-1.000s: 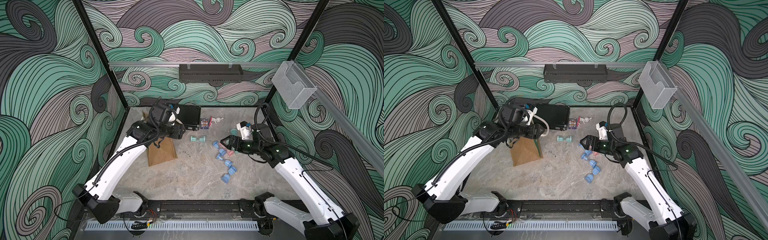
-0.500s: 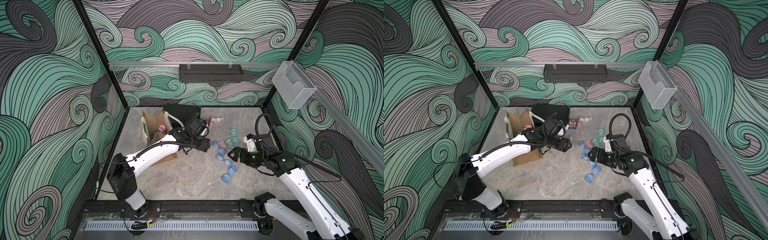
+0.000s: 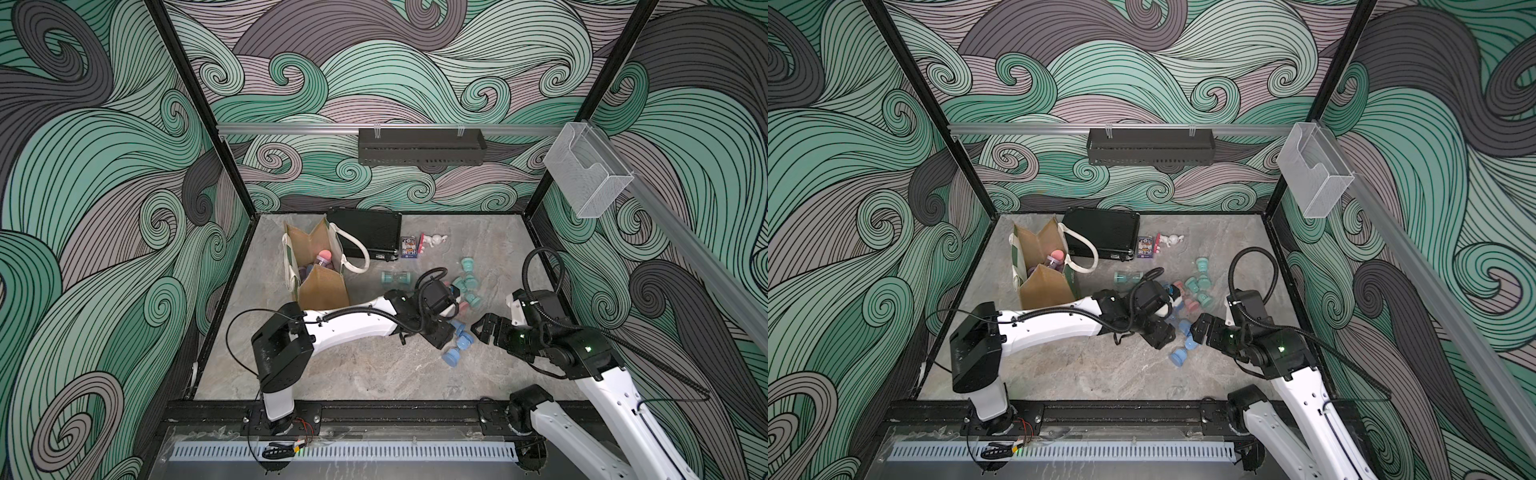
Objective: Put the hourglass into the canvas bag
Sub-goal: Pick up the hourglass from the center of the board.
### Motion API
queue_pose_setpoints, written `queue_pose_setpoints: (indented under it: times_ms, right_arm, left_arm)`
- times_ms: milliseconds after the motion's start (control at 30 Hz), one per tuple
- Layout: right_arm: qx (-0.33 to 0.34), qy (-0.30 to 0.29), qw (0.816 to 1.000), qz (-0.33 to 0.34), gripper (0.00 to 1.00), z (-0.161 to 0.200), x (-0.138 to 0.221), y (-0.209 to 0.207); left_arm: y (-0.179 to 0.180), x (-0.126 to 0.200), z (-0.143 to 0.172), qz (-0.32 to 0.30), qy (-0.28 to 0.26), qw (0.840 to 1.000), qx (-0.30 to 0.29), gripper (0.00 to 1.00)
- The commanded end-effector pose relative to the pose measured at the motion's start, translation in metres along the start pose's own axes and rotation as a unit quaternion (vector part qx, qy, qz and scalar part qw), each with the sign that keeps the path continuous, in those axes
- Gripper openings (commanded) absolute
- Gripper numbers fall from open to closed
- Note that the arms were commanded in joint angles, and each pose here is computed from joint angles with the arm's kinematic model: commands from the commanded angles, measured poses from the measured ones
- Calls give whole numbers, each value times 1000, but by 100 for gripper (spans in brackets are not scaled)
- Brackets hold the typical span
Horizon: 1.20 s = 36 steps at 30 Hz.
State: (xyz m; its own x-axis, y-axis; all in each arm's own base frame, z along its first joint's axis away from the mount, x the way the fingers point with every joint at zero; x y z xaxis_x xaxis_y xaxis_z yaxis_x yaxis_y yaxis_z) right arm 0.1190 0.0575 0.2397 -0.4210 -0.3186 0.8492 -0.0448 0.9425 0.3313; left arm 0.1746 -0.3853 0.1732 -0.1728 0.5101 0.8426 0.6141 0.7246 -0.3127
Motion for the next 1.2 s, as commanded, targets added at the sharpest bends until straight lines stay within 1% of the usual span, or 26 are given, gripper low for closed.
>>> queue_pose_setpoints:
  times_ms: [0, 167, 300, 467, 633, 800, 967, 1133, 1167]
  right_arm:
    - [-25, 18, 999, 32, 100, 12, -2, -10]
    - [-35, 24, 999, 33, 100, 20, -7, -14]
    - [-34, 22, 999, 35, 100, 22, -8, -16]
    - [-33, 19, 999, 35, 99, 22, -7, -16]
    - [-30, 15, 999, 33, 100, 21, -5, -15]
    - [-28, 12, 999, 31, 100, 21, -4, -15]
    - [-25, 7, 999, 31, 100, 19, -2, -14]
    - [-23, 6, 999, 33, 100, 17, -1, -14]
    - [-24, 5, 999, 33, 100, 16, -1, -13]
  left_arm:
    - [-9, -26, 9, 6, 18, 999, -44, 67]
    - [-12, -53, 16, -6, 33, 998, -55, 66]
    - [-14, -65, 23, -26, 35, 997, -70, 66]
    - [-11, -78, 23, -51, 38, 996, -64, 66]
    - [-15, -84, 23, -41, 32, 996, -78, 66]
    - [-14, -91, 23, -50, 40, 994, -85, 63]
    - [-11, -92, 28, -56, 49, 994, -85, 54]
    - [-9, -80, 29, -55, 46, 994, -88, 51]
    - [-9, -79, 30, -57, 46, 993, -88, 49]
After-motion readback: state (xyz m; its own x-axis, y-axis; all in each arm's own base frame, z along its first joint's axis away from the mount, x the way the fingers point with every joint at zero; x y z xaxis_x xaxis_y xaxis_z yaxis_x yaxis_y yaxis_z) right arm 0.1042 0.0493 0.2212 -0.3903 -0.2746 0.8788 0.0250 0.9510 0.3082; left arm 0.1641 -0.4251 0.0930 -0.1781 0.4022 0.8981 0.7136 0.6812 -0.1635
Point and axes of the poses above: each gripper's point midway between its finger pads, its own x axis back along the fingers, its own y axis along the line the jaws close on, z = x × y, the point moved 8 cm from there along x, back along the fingers, and after that the axes turned 14 degrees about x, right-handed, at the moved point
